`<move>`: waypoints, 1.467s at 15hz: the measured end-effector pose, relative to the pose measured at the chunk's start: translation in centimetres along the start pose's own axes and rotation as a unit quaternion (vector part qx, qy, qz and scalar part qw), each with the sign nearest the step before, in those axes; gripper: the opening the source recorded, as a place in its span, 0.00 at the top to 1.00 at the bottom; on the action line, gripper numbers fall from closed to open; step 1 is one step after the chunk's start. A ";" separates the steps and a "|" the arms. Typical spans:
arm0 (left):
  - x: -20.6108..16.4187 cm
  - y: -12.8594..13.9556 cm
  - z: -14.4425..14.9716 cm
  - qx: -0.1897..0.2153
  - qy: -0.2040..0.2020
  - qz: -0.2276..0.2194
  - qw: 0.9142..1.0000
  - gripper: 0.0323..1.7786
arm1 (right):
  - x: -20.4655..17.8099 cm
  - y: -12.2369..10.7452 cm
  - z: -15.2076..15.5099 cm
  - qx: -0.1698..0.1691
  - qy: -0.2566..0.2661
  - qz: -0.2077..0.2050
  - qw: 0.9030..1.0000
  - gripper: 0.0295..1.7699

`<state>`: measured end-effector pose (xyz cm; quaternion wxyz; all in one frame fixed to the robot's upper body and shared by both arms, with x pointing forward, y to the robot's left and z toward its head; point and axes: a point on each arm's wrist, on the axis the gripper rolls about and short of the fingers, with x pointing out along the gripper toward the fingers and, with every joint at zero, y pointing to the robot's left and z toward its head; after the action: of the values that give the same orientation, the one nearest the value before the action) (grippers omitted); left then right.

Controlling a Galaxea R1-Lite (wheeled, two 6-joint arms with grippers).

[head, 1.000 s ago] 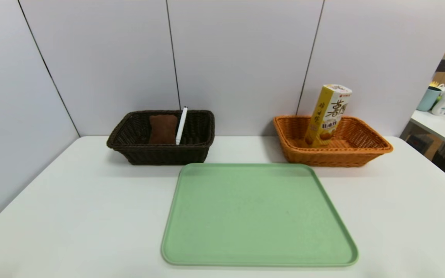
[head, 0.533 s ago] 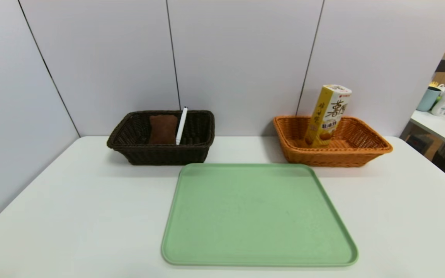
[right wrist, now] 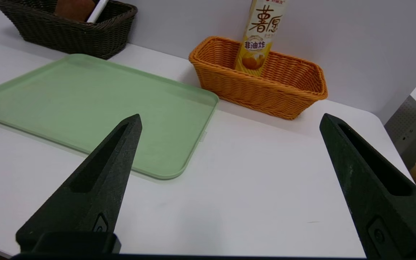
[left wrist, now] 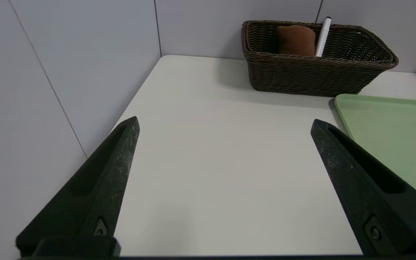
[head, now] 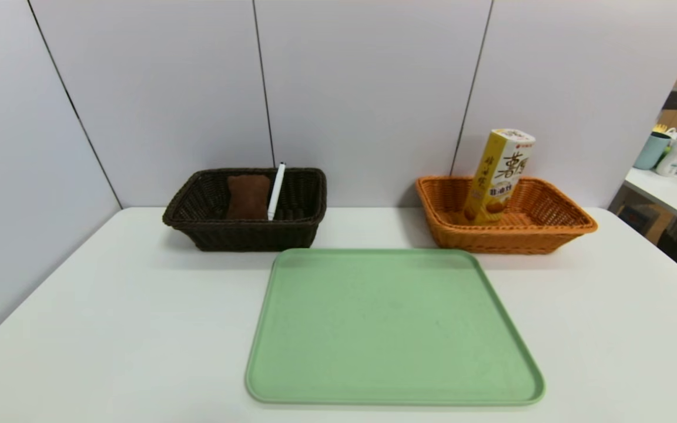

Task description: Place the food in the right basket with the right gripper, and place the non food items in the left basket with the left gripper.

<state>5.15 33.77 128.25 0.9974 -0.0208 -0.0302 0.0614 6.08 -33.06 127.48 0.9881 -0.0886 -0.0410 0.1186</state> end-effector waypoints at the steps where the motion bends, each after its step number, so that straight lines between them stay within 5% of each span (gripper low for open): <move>1: -0.1 0.0 -0.3 0.000 -0.001 -0.001 1.000 0.05 | -0.1 0.0 -0.1 0.002 -0.001 -0.001 1.000 0.04; 22: -0.6 0.0 -5.8 0.002 0.012 -0.035 0.999 0.05 | -1.2 0.9 -3.6 0.007 0.017 0.022 1.000 0.04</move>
<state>4.90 33.51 122.40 0.9993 -0.0181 -0.0192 0.0259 5.05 -33.07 123.73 0.9864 -0.0845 -0.0213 0.1391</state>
